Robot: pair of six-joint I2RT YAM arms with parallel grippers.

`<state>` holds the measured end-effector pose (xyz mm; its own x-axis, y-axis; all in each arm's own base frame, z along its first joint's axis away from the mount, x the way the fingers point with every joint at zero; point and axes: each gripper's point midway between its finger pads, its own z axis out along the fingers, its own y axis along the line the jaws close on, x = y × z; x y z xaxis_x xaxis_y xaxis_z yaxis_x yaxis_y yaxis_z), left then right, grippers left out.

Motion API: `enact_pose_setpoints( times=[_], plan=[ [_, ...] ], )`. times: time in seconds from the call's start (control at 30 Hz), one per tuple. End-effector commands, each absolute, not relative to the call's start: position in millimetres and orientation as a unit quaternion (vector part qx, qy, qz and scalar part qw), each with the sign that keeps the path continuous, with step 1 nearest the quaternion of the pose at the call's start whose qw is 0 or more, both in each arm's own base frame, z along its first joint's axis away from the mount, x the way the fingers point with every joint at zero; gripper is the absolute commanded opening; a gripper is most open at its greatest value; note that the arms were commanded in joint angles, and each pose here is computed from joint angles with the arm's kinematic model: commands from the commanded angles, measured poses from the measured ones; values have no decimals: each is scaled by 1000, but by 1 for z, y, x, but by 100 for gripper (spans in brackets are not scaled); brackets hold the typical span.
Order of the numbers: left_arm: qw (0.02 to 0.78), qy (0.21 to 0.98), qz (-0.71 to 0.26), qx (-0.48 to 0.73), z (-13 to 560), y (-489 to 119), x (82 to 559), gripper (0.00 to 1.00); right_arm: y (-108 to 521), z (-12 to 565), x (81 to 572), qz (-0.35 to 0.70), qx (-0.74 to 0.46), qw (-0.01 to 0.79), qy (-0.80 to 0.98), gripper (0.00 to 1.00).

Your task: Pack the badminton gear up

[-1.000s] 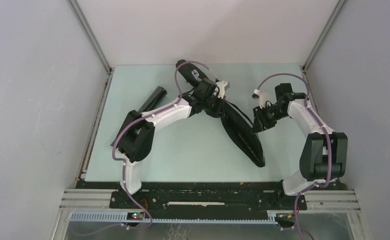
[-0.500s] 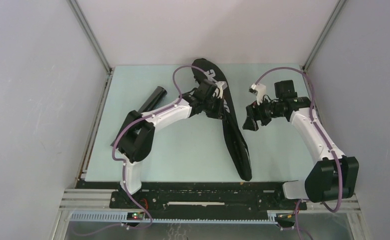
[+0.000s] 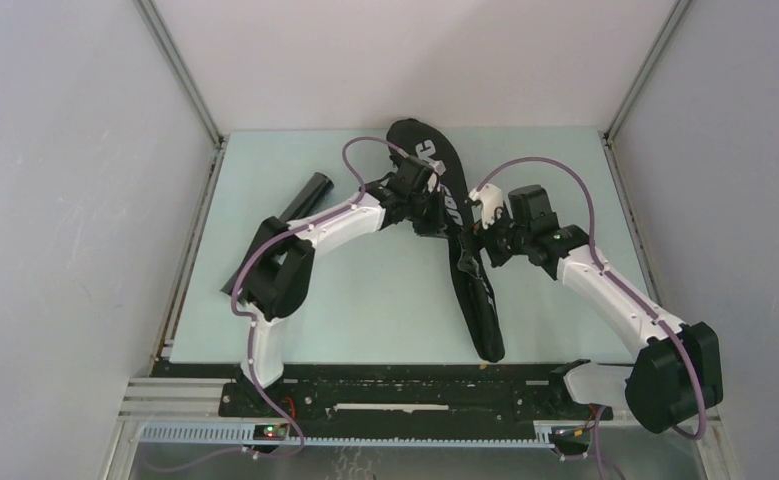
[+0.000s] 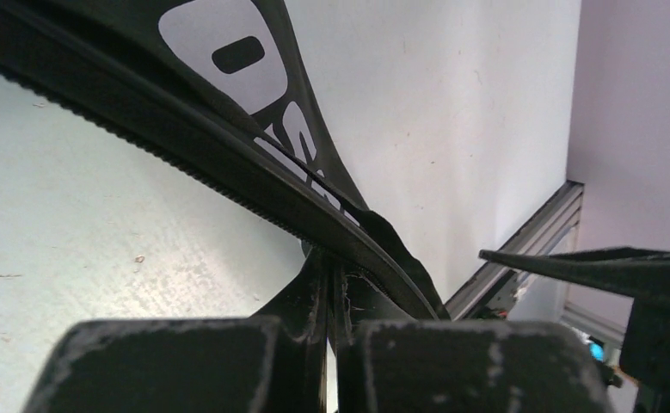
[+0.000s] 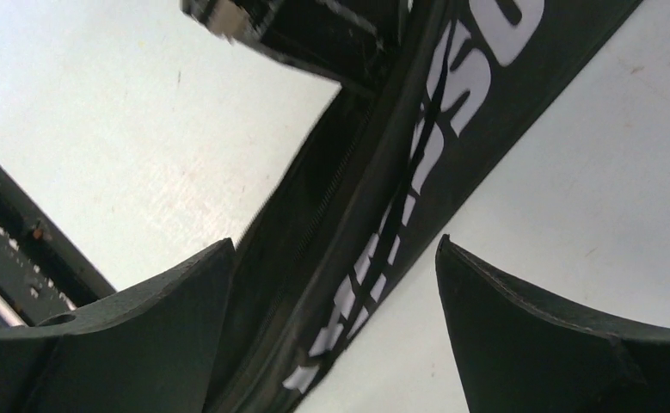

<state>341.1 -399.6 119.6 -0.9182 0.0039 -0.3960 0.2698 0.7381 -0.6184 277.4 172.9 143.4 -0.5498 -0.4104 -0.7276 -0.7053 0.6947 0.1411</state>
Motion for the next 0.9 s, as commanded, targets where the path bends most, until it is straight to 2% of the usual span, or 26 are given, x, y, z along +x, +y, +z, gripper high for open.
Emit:
enact_pose_setpoints(
  times=[0.0,0.27,0.5,0.67,0.87],
  plan=[
    [192,885,-420,48,169,-422,353,0,190,159,302,194,-303,402,842,94],
    [161,876,-453,26,179,-428,343,0,196,142,313,105,-297,421,851,89],
    [151,867,-475,24,192,-429,336,0,181,121,325,13,-287,419,861,81],
    [149,864,-481,22,195,-426,332,0,165,117,335,-24,-281,419,863,58],
    [173,859,-479,44,202,-421,336,0,154,136,336,-25,-295,436,850,21]
  ],
)
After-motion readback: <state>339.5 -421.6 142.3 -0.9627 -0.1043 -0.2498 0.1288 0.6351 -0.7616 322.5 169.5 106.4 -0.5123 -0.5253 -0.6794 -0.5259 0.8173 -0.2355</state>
